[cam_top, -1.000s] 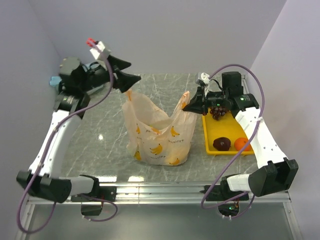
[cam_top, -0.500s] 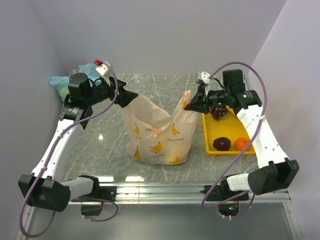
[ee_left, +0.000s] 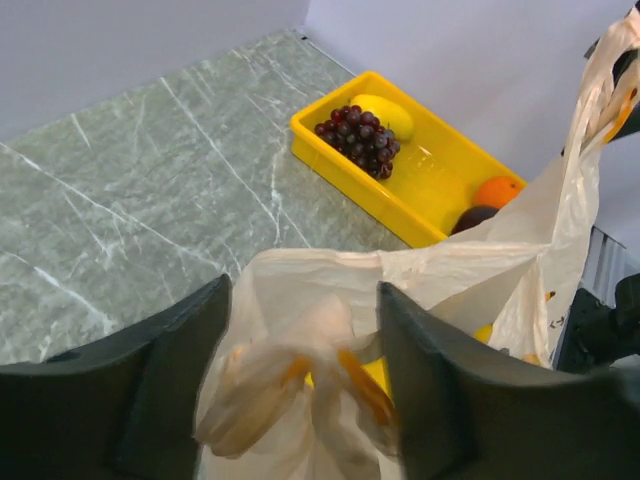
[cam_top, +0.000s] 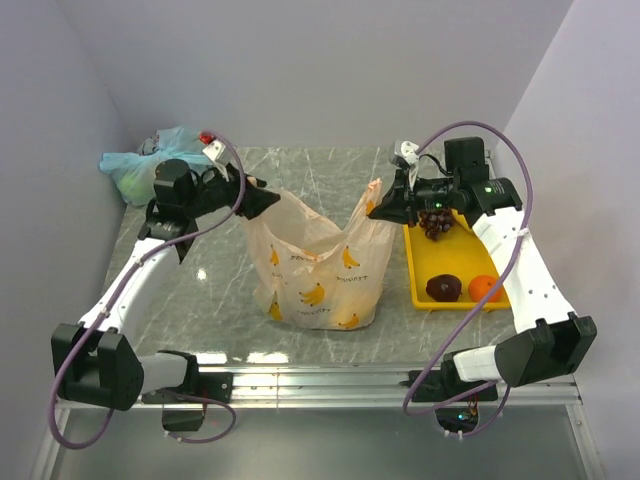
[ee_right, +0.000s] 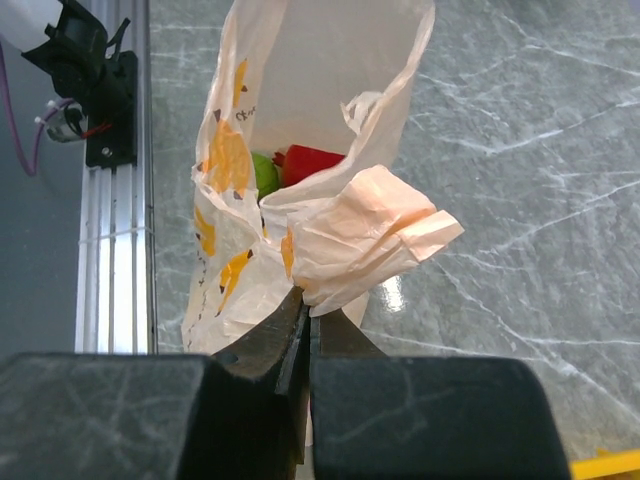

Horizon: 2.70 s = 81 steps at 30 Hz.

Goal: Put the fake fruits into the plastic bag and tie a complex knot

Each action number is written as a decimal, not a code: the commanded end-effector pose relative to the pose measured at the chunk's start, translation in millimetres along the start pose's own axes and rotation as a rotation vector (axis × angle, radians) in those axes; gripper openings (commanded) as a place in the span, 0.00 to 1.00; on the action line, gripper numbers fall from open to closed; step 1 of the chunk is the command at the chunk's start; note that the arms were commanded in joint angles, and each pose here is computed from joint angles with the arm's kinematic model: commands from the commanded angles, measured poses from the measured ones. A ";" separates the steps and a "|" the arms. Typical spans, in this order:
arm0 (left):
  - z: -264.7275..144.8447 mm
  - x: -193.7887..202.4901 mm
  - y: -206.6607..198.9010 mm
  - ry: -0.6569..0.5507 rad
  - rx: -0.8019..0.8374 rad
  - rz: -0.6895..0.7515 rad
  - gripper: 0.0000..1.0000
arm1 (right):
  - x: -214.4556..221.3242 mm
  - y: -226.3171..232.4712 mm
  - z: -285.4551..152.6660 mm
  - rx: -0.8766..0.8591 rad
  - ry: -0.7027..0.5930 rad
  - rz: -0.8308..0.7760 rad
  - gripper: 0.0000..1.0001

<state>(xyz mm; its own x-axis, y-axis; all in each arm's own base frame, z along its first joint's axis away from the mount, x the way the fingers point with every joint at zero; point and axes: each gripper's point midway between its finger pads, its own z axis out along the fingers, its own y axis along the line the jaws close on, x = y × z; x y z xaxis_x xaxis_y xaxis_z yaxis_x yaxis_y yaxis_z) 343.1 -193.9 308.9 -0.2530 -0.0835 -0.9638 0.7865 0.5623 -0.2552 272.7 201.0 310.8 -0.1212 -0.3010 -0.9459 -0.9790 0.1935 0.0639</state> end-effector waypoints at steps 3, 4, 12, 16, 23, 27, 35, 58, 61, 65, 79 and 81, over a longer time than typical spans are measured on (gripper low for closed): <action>3.0 -34.7 -20.5 -0.135 0.097 -0.097 0.39 | -18.4 -14.6 1.9 0.042 -0.042 0.022 0.00; 2.2 -48.1 -23.7 -0.157 0.103 -0.076 0.30 | -20.1 -17.4 2.5 0.051 -0.051 0.046 0.00; -26.7 -121.4 -27.7 -0.217 0.045 0.054 0.00 | -76.5 -81.8 -32.7 0.291 -0.267 0.443 0.00; -31.3 -76.1 -31.6 -0.079 0.088 0.074 0.00 | -59.2 -114.6 -35.1 0.442 -0.230 0.583 0.00; -38.2 56.1 -4.5 0.167 0.072 0.092 0.01 | 30.3 -166.4 -1.9 0.563 -0.087 0.819 0.00; -43.5 120.5 11.3 0.297 0.056 0.068 0.00 | 54.8 -193.2 22.7 0.573 -0.066 0.889 0.00; -30.1 193.5 59.5 0.440 -0.018 -0.020 0.01 | 113.4 -258.7 77.7 0.629 0.075 0.901 0.00; -40.1 95.3 28.7 0.362 0.010 -0.007 0.00 | 66.9 -144.5 27.1 0.502 0.032 0.738 0.00; -48.9 61.4 13.7 0.307 0.012 0.019 0.00 | 47.3 -110.7 8.3 0.511 -0.012 0.711 0.00; -61.7 44.4 7.7 0.280 -0.003 0.067 0.01 | 45.5 -89.5 -9.1 0.560 -0.006 0.694 0.00; -58.4 129.2 66.8 0.397 -0.107 -0.009 0.01 | 93.9 -157.5 25.4 0.570 0.029 0.735 0.00; -53.4 119.0 76.3 0.404 -0.113 0.012 0.01 | 83.2 -164.7 33.6 0.513 0.012 0.721 0.00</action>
<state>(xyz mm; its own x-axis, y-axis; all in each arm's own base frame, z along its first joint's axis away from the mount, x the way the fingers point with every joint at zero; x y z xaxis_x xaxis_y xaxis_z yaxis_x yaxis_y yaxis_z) 312.5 -128.7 160.8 -0.5215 0.2359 -0.8200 0.7397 0.6040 -0.2966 388.9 180.4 167.6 -0.8113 0.0355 -0.5836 -0.3688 0.7434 0.5579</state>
